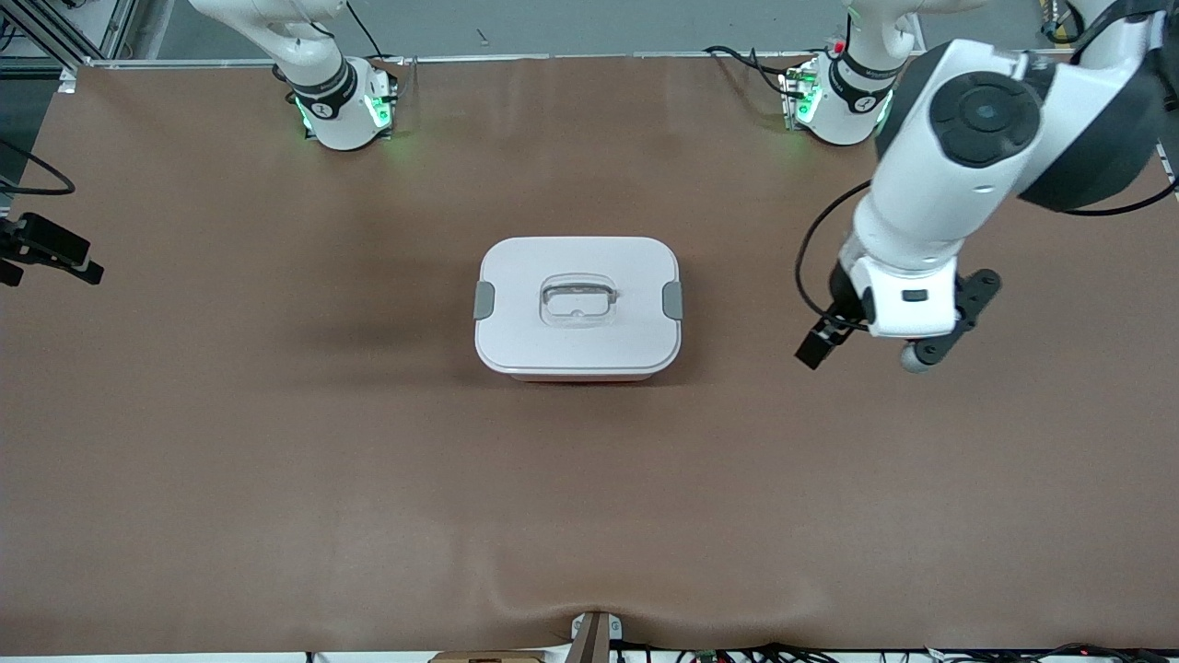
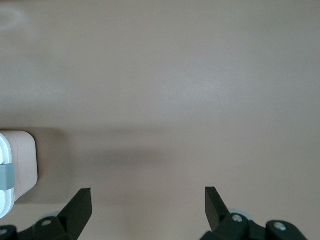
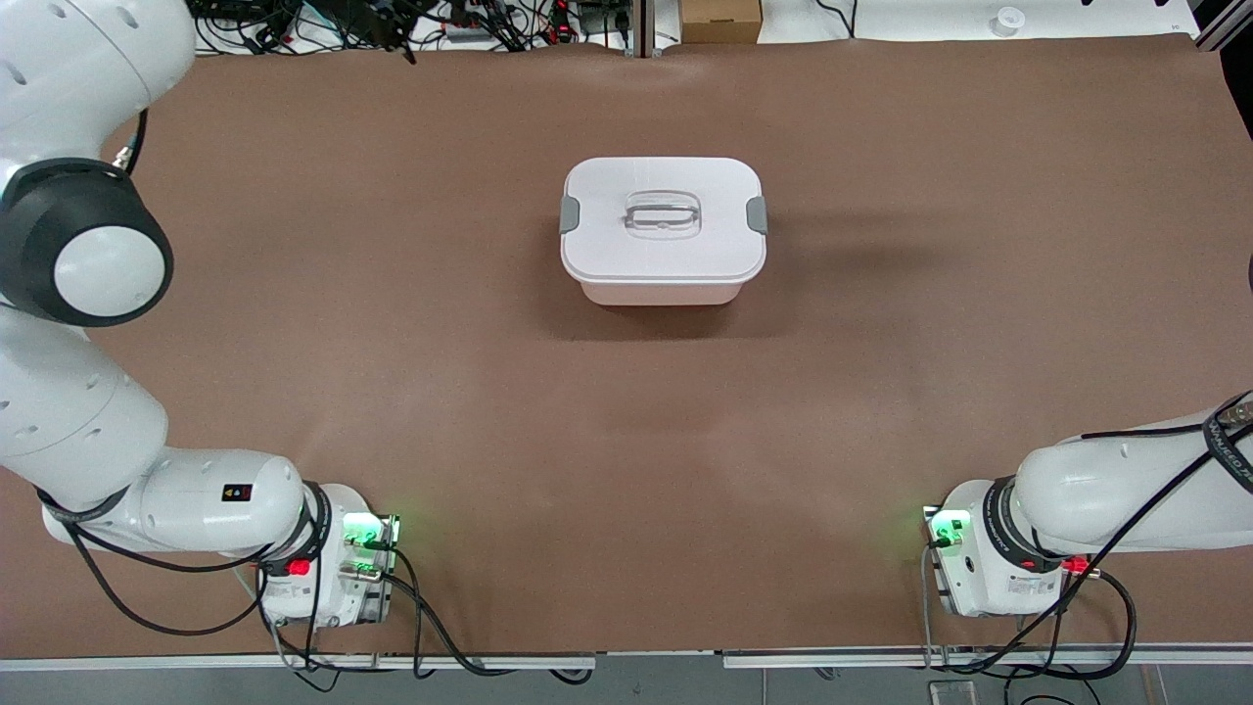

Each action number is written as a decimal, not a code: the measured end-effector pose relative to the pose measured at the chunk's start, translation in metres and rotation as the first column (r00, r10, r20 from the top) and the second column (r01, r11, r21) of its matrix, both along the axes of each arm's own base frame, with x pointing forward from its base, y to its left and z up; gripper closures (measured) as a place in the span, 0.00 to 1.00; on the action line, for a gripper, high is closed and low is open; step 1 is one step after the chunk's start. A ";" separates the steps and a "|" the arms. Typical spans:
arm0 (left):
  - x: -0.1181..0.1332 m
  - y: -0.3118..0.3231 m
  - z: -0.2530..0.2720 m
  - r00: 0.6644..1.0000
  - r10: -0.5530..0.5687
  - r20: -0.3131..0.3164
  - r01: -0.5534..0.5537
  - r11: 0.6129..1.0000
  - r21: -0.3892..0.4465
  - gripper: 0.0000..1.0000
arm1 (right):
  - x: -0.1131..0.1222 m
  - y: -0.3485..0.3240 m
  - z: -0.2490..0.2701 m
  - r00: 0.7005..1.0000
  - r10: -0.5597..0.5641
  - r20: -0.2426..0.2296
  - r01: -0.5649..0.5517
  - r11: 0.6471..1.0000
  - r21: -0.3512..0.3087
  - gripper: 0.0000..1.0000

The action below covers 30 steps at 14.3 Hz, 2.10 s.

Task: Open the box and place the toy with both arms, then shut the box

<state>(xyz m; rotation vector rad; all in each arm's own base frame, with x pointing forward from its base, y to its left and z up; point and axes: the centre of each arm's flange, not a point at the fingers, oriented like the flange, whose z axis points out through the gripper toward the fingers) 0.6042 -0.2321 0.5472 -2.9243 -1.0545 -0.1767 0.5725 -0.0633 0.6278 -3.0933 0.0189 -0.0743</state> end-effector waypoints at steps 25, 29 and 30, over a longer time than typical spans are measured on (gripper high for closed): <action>-0.025 0.180 0.070 0.799 -0.581 -0.158 0.583 0.812 -0.036 0.00 | -0.008 0.015 -0.010 0.994 0.017 -0.104 -0.027 0.995 -0.100 0.00; -0.038 0.176 0.082 0.770 -0.616 -0.168 0.619 0.784 -0.036 0.00 | -0.009 0.013 -0.014 0.993 0.010 -0.115 -0.021 0.995 -0.099 0.00; -0.043 0.177 0.086 0.768 -0.619 -0.166 0.621 0.783 -0.043 0.00 | -0.009 0.013 -0.015 0.993 0.009 -0.119 -0.021 0.995 -0.098 0.00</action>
